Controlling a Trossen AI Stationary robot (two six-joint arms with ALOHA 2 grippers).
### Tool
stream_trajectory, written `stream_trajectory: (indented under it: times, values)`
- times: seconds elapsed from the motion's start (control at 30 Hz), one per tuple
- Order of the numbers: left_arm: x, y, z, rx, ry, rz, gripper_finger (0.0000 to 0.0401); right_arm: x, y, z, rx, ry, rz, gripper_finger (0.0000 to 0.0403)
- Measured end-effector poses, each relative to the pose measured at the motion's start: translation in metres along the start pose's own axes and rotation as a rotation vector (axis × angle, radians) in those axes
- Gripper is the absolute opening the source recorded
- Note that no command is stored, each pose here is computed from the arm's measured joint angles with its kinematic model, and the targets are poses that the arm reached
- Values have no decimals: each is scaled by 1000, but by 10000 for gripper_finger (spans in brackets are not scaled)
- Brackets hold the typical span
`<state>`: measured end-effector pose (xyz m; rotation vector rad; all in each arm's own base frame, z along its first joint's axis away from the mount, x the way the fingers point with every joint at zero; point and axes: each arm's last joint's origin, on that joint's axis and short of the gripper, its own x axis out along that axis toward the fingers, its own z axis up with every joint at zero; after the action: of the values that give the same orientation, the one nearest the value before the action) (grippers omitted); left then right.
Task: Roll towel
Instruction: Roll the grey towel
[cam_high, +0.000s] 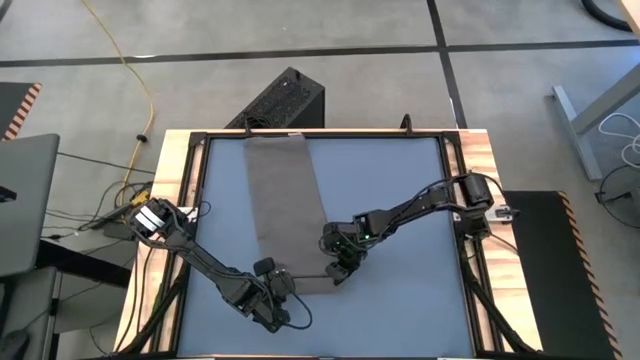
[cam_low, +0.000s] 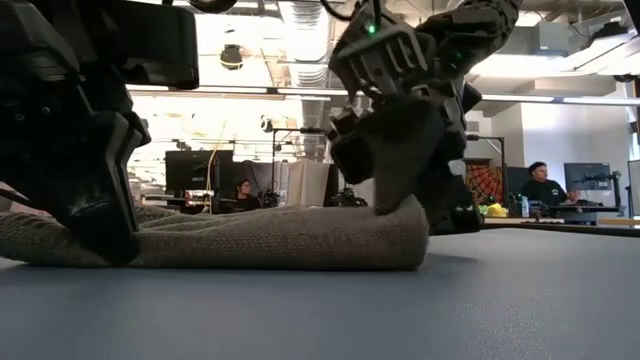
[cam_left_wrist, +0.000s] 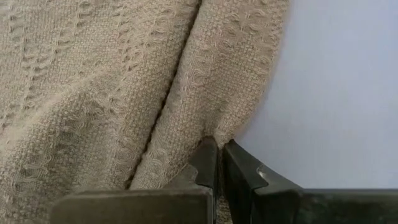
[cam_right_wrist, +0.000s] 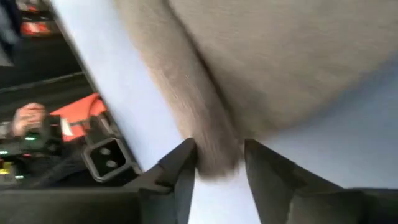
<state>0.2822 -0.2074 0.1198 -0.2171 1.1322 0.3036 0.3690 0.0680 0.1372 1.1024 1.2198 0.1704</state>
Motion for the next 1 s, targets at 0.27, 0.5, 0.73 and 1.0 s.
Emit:
stream_trajectory:
  times: [0.27, 0.5, 0.73, 1.0]
  values:
    - [-2, -3, 3, -70, -13, -29, 0, -40, 11, -12, -122, -71, -122, 197]
    - [-9, -12, 14, -94, 20, -112, 0, -68, 60, -49, -403, -303, -137, 191]
    - [-9, -11, 19, -103, 21, -118, 0, -37, 91, -91, -729, -411, -151, 190]
    - [-9, -13, 20, -116, 4, -135, 0, 17, 84, -111, -909, -451, -313, 189]
